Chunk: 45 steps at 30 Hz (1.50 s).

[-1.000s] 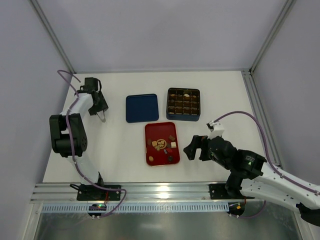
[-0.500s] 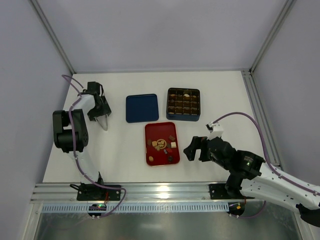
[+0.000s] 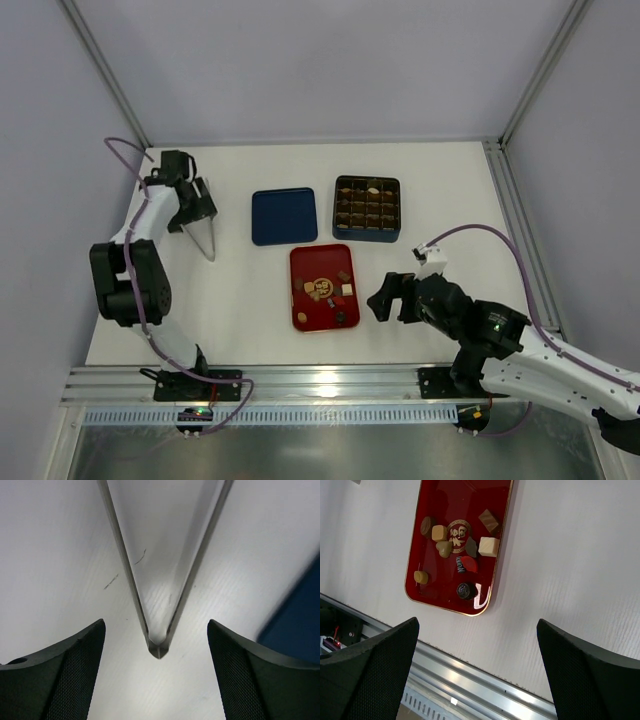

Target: Pack the chocolate

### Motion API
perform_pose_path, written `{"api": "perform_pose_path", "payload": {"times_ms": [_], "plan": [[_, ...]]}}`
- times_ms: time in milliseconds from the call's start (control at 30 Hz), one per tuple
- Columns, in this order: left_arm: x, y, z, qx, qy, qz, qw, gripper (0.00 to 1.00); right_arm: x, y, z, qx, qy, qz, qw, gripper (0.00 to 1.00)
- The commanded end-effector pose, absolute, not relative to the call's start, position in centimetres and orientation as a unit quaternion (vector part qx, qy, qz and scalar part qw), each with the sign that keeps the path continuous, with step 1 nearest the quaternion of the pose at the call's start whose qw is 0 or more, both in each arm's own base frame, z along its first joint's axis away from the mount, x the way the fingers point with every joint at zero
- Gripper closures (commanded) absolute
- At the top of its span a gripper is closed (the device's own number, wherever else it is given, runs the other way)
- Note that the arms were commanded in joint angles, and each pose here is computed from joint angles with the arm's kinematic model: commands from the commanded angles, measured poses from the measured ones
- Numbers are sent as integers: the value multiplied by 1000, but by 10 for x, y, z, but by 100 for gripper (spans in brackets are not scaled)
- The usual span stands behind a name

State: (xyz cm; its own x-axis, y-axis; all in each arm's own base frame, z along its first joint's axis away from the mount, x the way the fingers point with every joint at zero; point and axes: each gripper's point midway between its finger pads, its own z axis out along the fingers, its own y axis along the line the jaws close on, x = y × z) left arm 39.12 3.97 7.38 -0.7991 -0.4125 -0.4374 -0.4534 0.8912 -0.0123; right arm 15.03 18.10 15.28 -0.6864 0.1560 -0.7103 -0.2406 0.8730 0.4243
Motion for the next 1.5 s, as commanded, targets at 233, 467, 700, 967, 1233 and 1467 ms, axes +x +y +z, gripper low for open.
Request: {"api": "perform_pose_path", "payload": {"times_ms": [233,467,700,967,1233,1467], "plan": [[444,-55,191,-121,925,-118,341,24,188,203,199,-33,864,263,427,0],[464,-81,142,-93,944,-119,295,33,230,217,210,-22,862,278,423,0],[472,-81,85,-104,956,-109,251,39,275,238,204,-26,871,280,402,0],[472,-91,46,-118,956,-136,232,43,324,261,202,-33,873,291,390,2],[473,-90,29,-119,960,-128,221,52,373,292,184,-41,879,290,375,3],[470,-89,16,-119,963,-117,211,70,403,313,166,-58,887,282,362,4]]}}
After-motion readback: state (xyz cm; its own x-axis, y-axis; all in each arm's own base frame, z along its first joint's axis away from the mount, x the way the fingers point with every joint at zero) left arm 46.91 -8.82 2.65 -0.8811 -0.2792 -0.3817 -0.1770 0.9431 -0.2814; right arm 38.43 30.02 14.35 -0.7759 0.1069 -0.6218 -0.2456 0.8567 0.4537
